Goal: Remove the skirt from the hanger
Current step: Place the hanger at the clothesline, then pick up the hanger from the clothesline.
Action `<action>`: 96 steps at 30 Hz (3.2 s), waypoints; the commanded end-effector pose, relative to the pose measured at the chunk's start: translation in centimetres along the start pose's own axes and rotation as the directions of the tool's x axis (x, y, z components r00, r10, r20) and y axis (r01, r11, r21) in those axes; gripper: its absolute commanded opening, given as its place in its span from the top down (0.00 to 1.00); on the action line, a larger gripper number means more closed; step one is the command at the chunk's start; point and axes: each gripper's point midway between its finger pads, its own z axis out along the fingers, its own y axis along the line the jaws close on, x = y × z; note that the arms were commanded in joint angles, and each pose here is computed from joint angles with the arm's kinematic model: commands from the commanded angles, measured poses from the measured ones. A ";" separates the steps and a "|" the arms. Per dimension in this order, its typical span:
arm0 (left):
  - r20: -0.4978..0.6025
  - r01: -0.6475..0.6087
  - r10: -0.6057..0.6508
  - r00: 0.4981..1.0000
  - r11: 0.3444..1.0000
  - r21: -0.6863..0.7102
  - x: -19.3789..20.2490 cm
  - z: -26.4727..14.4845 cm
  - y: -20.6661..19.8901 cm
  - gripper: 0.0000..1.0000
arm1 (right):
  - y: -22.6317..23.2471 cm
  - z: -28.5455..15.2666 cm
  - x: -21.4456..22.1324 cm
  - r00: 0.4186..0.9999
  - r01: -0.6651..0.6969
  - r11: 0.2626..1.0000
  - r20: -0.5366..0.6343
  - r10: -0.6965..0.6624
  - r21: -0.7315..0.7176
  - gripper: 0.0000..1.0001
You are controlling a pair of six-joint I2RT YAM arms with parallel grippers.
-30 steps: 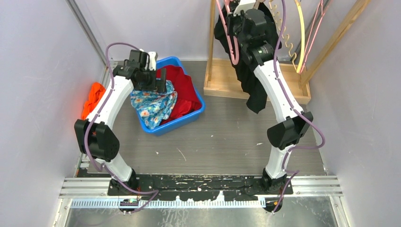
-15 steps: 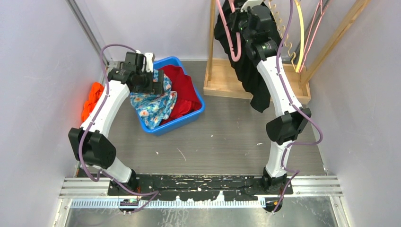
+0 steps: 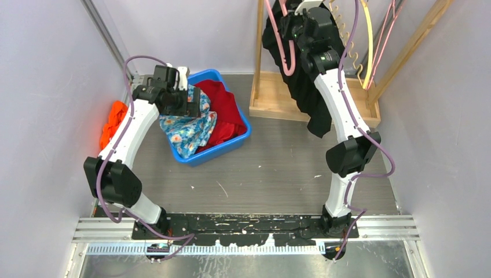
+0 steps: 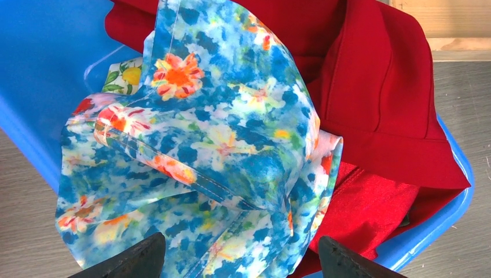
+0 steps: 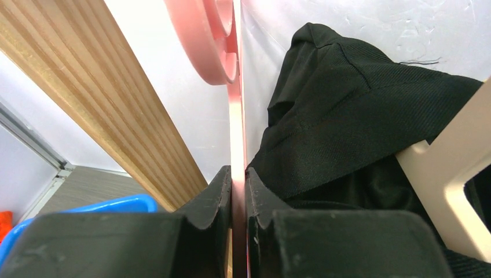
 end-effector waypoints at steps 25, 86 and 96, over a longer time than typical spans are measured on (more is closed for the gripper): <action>0.084 0.021 -0.020 0.996 1.000 -0.014 -0.6 -1.9 0.1 0.01 | -1.5 -2.9 -3.4 0.998 -0.050 0.996 0.042 0.047 0.073 0.60; 0.058 -0.114 0.118 0.991 0.991 -0.067 0.1 -0.8 -2.6 0.01 | -8.3 -3.9 -6.4 0.994 -0.007 0.979 0.112 -0.017 0.205 0.49; 0.039 -0.128 0.131 0.991 0.989 -0.080 0.0 -0.2 -2.4 0.01 | -8.4 -3.3 -5.2 0.995 -0.022 0.982 0.097 0.003 0.189 0.98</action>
